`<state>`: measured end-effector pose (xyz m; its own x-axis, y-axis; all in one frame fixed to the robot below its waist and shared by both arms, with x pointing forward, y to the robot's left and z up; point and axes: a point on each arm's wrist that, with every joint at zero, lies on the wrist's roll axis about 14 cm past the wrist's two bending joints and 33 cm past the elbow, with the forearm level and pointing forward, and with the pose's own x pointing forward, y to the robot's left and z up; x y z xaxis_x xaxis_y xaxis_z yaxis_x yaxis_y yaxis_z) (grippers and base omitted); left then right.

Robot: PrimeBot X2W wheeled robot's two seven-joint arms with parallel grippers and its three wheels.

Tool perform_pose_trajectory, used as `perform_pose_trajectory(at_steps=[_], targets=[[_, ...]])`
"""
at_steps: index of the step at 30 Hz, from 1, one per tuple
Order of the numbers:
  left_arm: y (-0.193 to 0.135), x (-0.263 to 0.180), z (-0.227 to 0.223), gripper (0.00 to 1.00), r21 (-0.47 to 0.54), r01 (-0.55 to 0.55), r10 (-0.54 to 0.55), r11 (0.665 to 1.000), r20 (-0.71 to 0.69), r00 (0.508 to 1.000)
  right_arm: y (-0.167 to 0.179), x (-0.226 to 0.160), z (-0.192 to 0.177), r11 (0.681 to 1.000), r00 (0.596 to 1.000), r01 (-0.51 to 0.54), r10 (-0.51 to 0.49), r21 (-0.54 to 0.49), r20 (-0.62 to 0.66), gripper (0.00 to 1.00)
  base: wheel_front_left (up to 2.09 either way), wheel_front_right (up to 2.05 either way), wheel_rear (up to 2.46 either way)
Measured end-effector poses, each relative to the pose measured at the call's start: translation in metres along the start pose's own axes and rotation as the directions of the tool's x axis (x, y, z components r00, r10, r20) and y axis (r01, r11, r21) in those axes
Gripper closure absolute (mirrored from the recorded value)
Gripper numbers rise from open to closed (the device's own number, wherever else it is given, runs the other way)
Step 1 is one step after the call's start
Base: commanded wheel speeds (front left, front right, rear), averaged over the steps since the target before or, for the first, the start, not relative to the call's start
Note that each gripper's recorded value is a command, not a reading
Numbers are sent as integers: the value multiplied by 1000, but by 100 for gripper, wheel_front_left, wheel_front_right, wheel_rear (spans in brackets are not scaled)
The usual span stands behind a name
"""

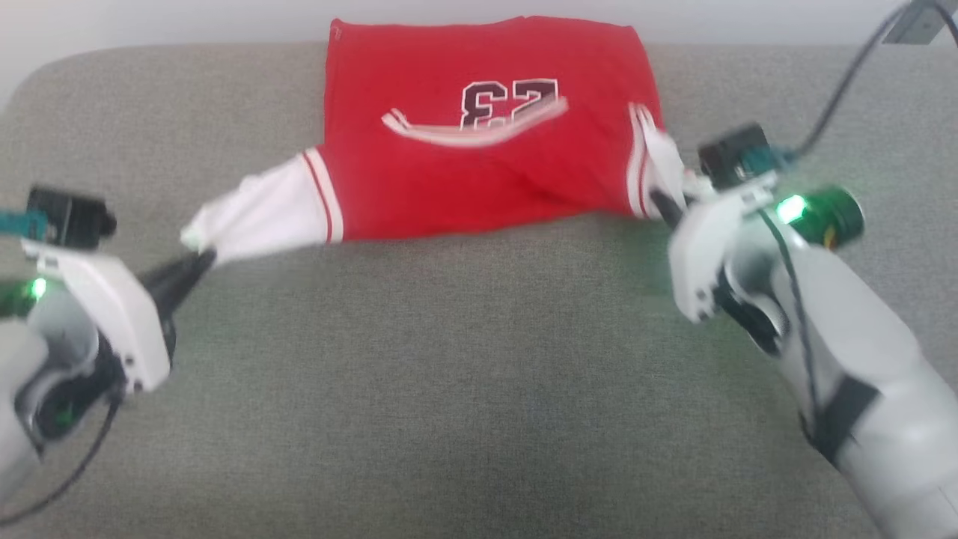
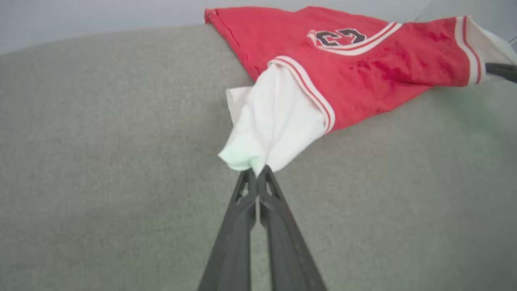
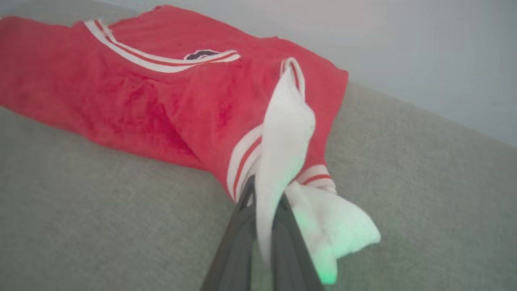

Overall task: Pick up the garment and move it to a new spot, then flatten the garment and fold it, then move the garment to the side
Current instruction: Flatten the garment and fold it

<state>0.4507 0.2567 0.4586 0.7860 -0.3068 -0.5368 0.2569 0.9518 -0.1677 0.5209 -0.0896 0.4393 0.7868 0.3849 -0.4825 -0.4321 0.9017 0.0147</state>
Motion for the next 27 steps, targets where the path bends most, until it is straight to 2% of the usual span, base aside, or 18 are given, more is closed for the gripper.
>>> perform_pose_trajectory(at_steps=[8, 15, 27], targets=[[-5, -24, -52, 100, -53, -14, 9, 998, -94, 996, -6, -48, -48, 998, 993, -55, 53, -10, -109, 100, 0, 0, 0], [-8, -40, -97, 100, -104, -53, 30, 993, -211, 977, 9, -82, -89, 994, 962, -110, 111, 19, -250, 100, 0, 0, 0], [-19, -56, -135, 100, -169, -97, 47, 981, -279, 959, 33, -122, -118, 984, 918, -148, 173, 98, -356, 100, 0, 0, 0]])
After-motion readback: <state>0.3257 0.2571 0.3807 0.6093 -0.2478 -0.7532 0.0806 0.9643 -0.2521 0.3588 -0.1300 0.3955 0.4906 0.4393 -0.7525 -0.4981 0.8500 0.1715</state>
